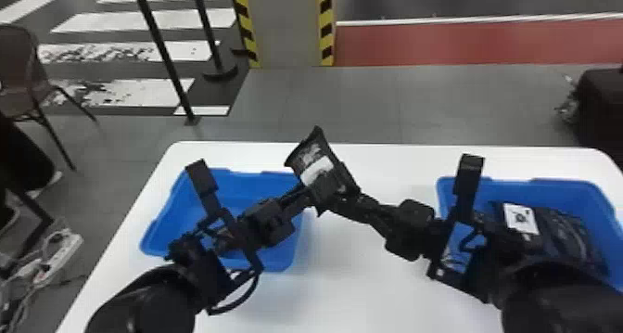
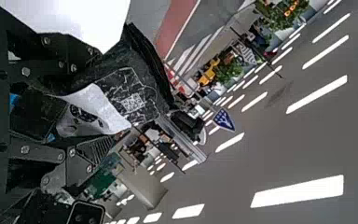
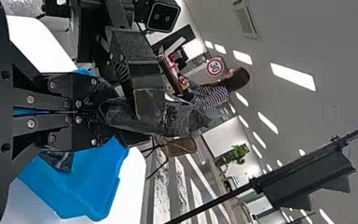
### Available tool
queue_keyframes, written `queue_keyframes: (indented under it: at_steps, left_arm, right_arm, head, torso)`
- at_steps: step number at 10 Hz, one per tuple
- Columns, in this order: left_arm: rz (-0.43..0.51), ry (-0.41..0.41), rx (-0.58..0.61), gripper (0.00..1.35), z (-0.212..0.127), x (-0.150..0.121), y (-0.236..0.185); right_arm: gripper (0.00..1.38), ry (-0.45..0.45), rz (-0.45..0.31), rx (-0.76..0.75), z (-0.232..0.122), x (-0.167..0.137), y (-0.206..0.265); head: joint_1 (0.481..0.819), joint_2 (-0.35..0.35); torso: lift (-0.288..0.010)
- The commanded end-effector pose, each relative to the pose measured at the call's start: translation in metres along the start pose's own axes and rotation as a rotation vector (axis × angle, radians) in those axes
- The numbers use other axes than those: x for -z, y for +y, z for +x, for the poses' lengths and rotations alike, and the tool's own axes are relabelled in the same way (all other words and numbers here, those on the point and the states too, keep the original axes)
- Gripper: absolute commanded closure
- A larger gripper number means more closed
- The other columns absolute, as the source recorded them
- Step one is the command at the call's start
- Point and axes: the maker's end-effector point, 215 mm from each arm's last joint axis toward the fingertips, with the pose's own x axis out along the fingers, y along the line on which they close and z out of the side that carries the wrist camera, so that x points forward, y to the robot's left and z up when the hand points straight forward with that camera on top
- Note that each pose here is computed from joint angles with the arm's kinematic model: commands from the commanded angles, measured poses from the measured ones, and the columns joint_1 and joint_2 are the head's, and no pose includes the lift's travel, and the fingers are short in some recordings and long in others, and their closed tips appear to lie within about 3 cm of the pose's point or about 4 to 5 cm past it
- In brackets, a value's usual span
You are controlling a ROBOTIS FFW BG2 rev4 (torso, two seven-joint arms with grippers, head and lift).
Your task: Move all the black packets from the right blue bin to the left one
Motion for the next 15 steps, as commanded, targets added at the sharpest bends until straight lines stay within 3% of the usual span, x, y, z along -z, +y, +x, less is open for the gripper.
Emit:
queue_keyframes:
  at_steps: [1,3,4,5,6,8,10,11,13,14,15]
  left_arm:
    - [0.026,-0.096,-0.037,1.22,-0.010,-0.025,0.011]
    - [0.042,-0.136,-0.061,1.22,-0.015,-0.032,0.016]
    - [0.058,-0.163,-0.063,1.22,-0.015,-0.040,0.014]
    - [0.081,-0.210,-0.077,1.22,-0.017,-0.054,0.015]
    - [0.149,-0.269,-0.136,1.22,-0.022,-0.076,0.025]
    - [0.353,-0.309,-0.368,1.22,-0.056,-0.105,0.078]
    - [0.483,-0.288,-0.595,1.22,-0.102,-0.096,0.139]
    - [0.544,-0.237,-0.689,1.22,-0.127,-0.087,0.165]
    - [0.680,-0.181,-0.803,1.22,-0.155,-0.086,0.182]
    - [0.723,-0.196,-0.841,1.22,-0.164,-0.090,0.181]
    - [0.725,-0.213,-0.847,1.03,-0.165,-0.092,0.179]
  right_arm:
    - [1.14,-0.003,-0.001,0.001,0.000,0.000,-0.001]
    - [1.09,-0.008,-0.005,0.005,-0.001,0.000,-0.003]
    - [0.76,-0.006,-0.021,0.009,-0.001,-0.001,-0.003]
    - [0.28,-0.010,-0.054,0.017,-0.002,-0.005,-0.003]
    - [0.04,-0.021,-0.092,0.062,-0.016,-0.010,-0.015]
    - [0.16,-0.040,-0.105,0.166,-0.047,-0.012,-0.042]
    - [0.17,-0.043,-0.187,0.306,-0.083,-0.030,-0.060]
    - [0.18,-0.059,-0.209,0.391,-0.103,-0.040,-0.064]
    - [0.18,-0.076,-0.191,0.490,-0.134,-0.040,-0.078]
    - [0.18,-0.079,-0.200,0.501,-0.139,-0.044,-0.080]
    - [0.17,-0.079,-0.214,0.513,-0.142,-0.048,-0.082]
  head:
    - [0.695,0.136]
    - [0.695,0.168]
    - [0.695,0.176]
    - [0.695,0.177]
    - [0.695,0.180]
    - [0.695,0.187]
    - [0.695,0.207]
    - [0.695,0.212]
    - [0.695,0.224]
    - [0.695,0.227]
    - [0.695,0.228]
  torso:
    - [-0.110]
    - [-0.110]
    - [-0.110]
    - [-0.110]
    - [-0.110]
    - [-0.110]
    - [-0.110]
    - [-0.110]
    - [-0.110]
    - [-0.110]
    - [-0.110]
